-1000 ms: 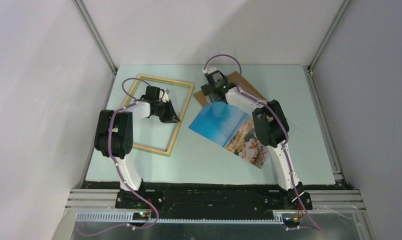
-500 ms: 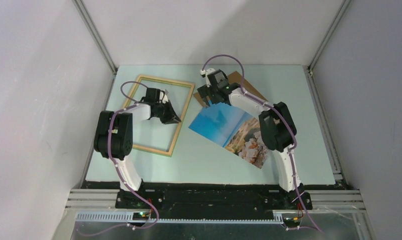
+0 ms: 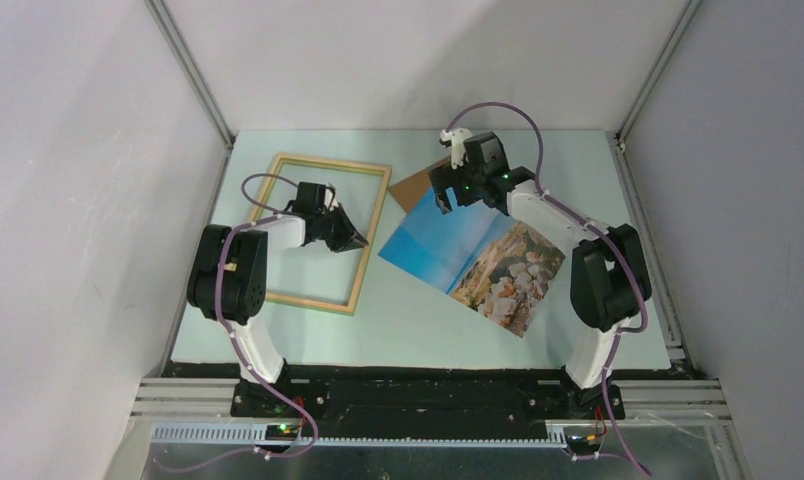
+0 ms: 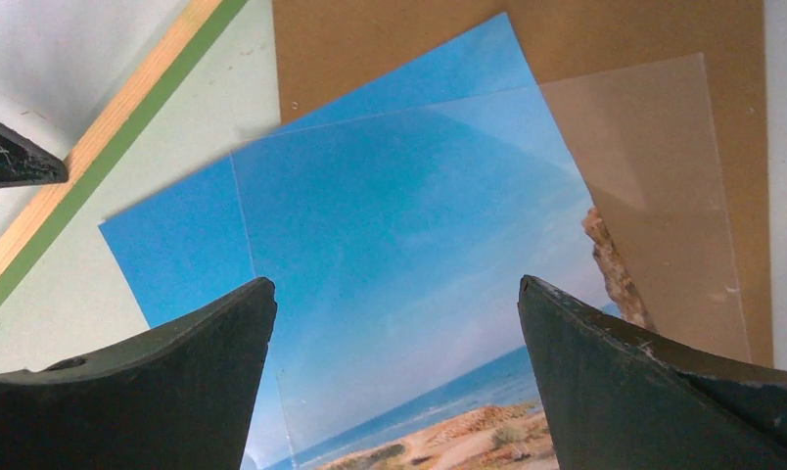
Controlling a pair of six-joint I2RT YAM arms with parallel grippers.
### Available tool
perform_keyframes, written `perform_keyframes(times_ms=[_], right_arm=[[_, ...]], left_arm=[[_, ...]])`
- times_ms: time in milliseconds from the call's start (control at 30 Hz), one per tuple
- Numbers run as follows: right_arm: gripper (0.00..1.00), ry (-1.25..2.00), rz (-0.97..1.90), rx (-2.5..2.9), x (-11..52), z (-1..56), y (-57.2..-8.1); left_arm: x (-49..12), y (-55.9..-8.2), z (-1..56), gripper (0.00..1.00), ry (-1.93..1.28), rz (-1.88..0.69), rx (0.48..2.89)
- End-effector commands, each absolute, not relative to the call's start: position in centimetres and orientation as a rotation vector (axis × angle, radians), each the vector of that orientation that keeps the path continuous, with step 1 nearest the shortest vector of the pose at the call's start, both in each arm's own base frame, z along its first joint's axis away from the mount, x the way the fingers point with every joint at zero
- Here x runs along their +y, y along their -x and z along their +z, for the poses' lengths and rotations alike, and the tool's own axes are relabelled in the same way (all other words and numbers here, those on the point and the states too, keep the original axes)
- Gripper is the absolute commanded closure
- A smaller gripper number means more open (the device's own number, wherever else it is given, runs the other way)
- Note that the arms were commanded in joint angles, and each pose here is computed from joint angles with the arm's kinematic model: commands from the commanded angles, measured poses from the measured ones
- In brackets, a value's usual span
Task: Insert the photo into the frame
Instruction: Adjust the photo frame at the center of the board.
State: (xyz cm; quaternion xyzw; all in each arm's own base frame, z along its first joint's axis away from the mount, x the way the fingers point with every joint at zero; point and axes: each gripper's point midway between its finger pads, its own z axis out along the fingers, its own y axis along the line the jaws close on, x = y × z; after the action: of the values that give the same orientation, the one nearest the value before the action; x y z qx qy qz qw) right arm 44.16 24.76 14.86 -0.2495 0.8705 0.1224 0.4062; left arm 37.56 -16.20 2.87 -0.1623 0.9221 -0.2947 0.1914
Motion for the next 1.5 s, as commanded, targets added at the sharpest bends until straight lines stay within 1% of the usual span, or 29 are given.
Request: perform_keyframes(times_ms=[0,367,533,800,933,1233,1300,1367,1400,1433,1467], right_arm=[[0.02,0.63,0.359,2.103,23.9,17.9,-44.1],[0.01,0.573,0.33,2.166,18.8,16.8,-43.2],[0.01,0.547,0.342,2.185,17.0,16.5,-42.7],[0.01,0.529,0.333,2.206,15.2,16.4,-41.8],[0.01,0.529,0.323,2.206,14.8,16.6,-41.4],[0.01,0.493,0.301,2.222,12.7,16.8,-40.4],[0.01,0.476,0.296,2.227,11.9,16.9,-40.2],[0.01,0.467,0.287,2.235,11.2,16.9,-39.9],[0.01,0.463,0.281,2.241,10.9,16.9,-39.8],[0.01,0.456,0.272,2.245,10.4,16.8,-39.6],[0.01,0.46,0.265,2.258,10.1,16.5,-39.3]], left_arm=[[-16.0,-35.2,0.5,1.0,0.553,-0.759,2.662],[-15.9,-34.4,-0.3,1.0,0.674,-0.797,2.592],[-16.4,-34.8,-0.1,1.0,0.687,-0.841,2.563],[-18.8,-35.3,0.9,1.0,0.64,-0.97,2.549],[-19.9,-36.4,1.7,1.0,0.617,-1.017,2.531],[-21.8,-37.7,2.2,0.99,0.577,-1.05,2.522],[-22.0,-37.9,2.4,0.96,0.564,-1.051,2.518],[-21.9,-38.1,2.7,0.91,0.537,-1.045,2.51],[-21.9,-38.1,2.9,0.83,0.513,-1.039,2.503],[-21.7,-38.0,3.0,0.8,0.503,-1.029,2.507],[-21.7,-38.0,3.4,0.72,0.465,-1.017,2.5]])
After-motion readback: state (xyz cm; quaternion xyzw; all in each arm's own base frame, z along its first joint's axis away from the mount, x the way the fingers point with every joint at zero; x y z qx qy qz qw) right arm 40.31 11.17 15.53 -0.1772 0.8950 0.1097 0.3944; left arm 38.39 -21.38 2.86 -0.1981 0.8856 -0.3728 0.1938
